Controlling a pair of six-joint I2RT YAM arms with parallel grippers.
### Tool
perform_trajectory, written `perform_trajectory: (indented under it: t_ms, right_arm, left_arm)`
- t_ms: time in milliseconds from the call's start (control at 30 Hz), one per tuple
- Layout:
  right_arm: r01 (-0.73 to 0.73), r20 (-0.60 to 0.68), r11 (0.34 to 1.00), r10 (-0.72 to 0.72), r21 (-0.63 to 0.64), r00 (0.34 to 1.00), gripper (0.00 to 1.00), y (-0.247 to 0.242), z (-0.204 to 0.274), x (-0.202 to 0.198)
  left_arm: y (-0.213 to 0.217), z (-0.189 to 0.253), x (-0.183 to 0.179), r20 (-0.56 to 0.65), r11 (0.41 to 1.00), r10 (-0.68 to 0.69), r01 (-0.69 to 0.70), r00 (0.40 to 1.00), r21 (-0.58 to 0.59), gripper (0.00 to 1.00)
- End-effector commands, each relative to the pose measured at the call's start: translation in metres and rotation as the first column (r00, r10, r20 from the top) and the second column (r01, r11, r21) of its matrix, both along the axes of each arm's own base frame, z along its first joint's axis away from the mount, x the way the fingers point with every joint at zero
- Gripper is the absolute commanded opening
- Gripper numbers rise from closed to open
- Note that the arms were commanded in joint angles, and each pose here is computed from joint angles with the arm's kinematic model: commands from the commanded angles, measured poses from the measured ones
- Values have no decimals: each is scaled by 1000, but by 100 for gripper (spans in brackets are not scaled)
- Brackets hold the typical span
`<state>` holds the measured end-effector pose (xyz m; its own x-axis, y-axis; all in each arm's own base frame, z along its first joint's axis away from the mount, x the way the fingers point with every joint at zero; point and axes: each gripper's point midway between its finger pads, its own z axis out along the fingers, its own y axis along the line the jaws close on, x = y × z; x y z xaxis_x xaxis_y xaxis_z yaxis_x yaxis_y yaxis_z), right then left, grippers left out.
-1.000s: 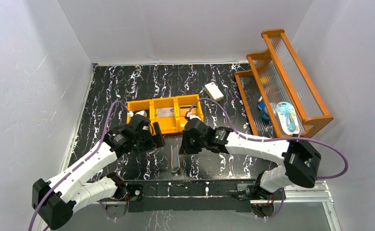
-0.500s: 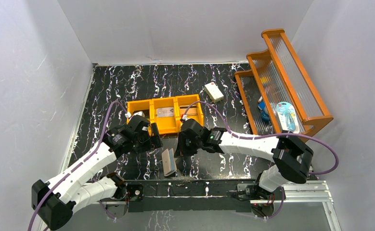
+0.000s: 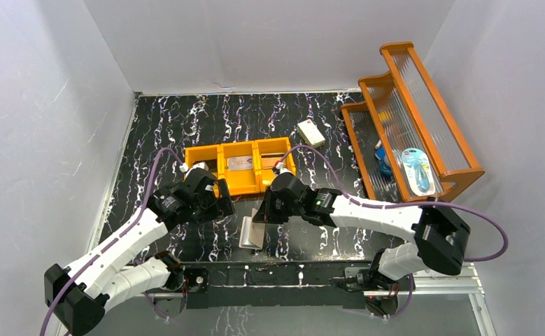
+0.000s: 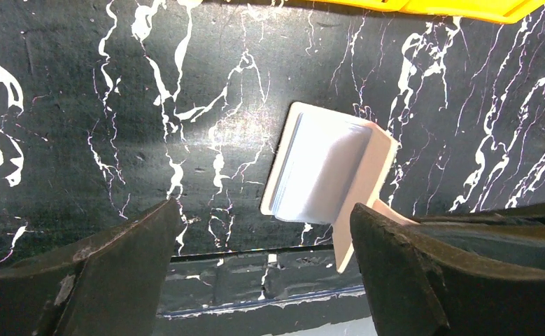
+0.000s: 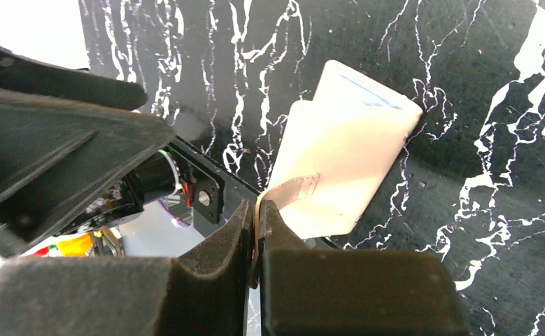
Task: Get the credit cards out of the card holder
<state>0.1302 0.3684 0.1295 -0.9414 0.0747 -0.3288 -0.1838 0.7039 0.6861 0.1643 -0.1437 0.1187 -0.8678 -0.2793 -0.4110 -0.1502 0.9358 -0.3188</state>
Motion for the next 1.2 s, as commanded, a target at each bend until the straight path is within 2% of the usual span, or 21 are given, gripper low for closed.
perform_trajectory:
  t_ms: [0,167,300,500,633,700,800,1033,1167]
  right_arm:
    - [-3,-11,1000,3,31,1000,12,19,3,7]
    - [-68,-4,991,69,112,998,12,35,14,3]
    - [-56,4,992,56,111,998,12,31,18,8]
    - [64,-20,997,-63,38,998,12,-16,-5,21]
    - [157,-26,986,-159,-61,987,13,-63,-29,24]
    - [182,-31,981,-184,-69,982,16,-79,-38,22]
    - [193,-67,979,-198,-69,978,16,-93,-52,20]
    - [228,-105,959,-247,-167,963,16,-113,-86,14]
    - [215,-99,956,-239,-201,966,17,-114,-92,16]
  left_arm:
    - [3,15,4,36,1000,23,-23,999,-6,91]
    - [6,14,3,33,1000,26,-27,999,9,91]
    - [7,17,4,41,999,31,-32,999,9,91]
    - [1,20,5,46,1000,8,-8,999,-14,91]
    - [-13,22,6,54,996,-58,62,997,-61,90]
    - [-24,20,5,50,989,-101,106,994,-100,89]
    - [-45,18,4,46,969,-176,181,983,-170,86]
    - [-83,17,4,14,907,-328,319,945,-276,79]
    - [-87,5,6,-22,910,-340,323,940,-261,78]
